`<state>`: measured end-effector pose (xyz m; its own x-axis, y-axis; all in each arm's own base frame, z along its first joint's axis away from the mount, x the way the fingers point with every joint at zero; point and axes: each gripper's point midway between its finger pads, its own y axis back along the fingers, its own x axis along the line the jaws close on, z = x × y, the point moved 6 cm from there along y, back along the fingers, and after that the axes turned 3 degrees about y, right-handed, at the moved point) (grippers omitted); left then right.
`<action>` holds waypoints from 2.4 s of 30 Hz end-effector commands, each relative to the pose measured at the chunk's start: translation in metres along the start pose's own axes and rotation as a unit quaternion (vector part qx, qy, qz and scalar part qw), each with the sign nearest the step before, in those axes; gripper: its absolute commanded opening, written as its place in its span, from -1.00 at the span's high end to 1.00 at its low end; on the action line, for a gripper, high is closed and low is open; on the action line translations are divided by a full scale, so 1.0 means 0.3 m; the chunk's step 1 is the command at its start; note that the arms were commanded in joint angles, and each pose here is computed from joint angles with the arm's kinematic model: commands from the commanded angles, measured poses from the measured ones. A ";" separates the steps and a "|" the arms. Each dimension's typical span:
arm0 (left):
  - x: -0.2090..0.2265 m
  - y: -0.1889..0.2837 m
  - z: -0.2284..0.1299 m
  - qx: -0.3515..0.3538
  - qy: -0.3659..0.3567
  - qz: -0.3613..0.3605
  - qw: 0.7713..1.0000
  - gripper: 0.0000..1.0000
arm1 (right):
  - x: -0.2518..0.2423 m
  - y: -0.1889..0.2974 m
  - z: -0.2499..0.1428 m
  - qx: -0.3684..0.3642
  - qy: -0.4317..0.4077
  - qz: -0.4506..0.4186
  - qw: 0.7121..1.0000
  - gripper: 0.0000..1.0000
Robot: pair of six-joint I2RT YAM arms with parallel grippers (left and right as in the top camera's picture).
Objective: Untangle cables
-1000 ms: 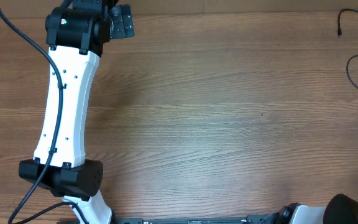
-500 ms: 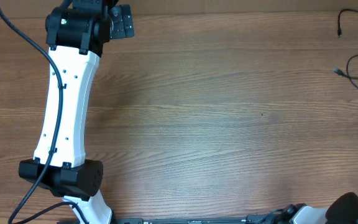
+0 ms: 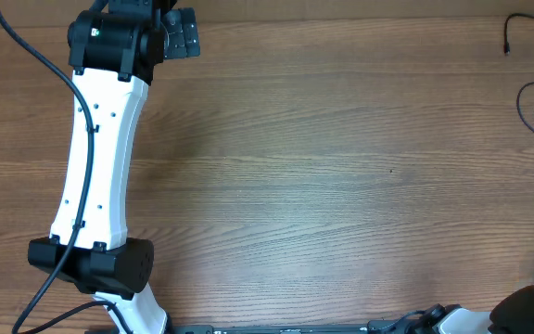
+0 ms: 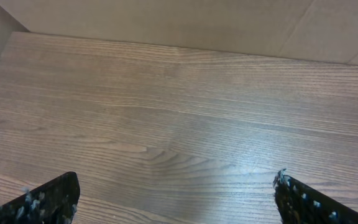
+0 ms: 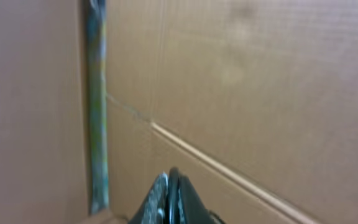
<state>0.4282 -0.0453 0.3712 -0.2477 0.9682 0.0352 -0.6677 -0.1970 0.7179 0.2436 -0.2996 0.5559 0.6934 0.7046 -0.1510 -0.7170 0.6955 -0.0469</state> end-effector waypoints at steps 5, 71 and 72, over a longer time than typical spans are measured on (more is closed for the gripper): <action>-0.001 0.019 0.004 -0.005 -0.004 -0.008 1.000 -1.00 | 0.031 0.065 0.116 -0.046 -0.011 0.046 0.998 0.92; -0.012 0.000 -0.055 0.047 0.004 -0.019 0.999 -1.00 | 0.492 -0.425 -0.738 0.341 -0.104 0.158 0.921 -1.00; -0.013 0.000 -0.053 0.045 0.004 -0.020 0.999 -1.00 | 0.498 -0.407 -0.685 0.334 -0.111 0.165 0.921 -1.00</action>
<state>0.4165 -0.0488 0.3604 -0.2281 0.9735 0.0194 -0.6059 -0.1575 0.7798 0.4199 -0.3426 0.2284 0.5985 0.7947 0.1011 -0.5676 0.3316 0.7536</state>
